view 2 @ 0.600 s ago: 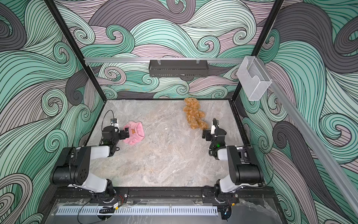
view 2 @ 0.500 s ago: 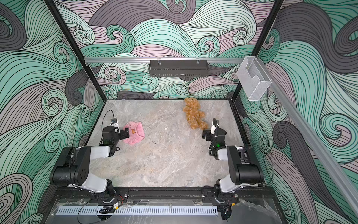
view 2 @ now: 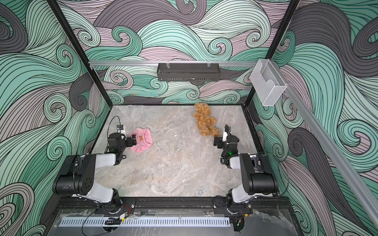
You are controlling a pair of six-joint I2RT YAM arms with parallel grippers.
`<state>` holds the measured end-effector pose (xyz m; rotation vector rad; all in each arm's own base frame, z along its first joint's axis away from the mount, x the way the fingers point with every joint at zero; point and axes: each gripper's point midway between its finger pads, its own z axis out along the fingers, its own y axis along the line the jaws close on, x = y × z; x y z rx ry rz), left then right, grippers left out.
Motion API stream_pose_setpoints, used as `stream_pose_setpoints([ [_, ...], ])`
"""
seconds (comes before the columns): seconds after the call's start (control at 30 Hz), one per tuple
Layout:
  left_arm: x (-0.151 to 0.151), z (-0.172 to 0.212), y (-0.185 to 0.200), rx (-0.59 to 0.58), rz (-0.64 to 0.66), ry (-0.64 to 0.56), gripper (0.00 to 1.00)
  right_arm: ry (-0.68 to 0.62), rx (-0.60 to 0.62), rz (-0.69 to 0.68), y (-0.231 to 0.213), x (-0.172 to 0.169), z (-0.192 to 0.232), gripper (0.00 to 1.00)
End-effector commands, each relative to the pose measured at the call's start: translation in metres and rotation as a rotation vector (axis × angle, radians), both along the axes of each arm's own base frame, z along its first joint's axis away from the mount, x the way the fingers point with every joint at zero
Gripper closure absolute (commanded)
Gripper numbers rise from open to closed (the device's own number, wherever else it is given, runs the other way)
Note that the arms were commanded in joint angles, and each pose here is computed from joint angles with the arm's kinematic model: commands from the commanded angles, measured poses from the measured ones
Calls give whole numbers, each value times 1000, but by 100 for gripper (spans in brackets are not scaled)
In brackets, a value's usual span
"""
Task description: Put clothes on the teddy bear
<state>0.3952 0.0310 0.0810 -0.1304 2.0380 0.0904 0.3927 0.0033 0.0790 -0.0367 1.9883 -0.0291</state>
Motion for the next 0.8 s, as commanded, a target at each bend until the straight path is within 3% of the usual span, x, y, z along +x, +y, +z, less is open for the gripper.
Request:
stream_pose_setpoints([
  [0.0, 5, 3, 3, -9, 3, -2, 1, -42, 1, 5, 0, 6, 13, 1],
  [0.53, 5, 4, 3, -8, 3, -6, 1, -63, 1, -7, -1, 5, 17, 1],
  [0.67, 11, 31, 4, 4, 3, 27, 5, -33, -1, -103, -16, -3, 51, 1],
  [0.7, 10, 34, 7, -13, 33, 77, 11, -40, 30, -161, -23, -6, 66, 1],
  [0.77, 7, 57, 22, -63, 161, 73, 11, -78, 92, -224, -30, -15, 91, 1],
])
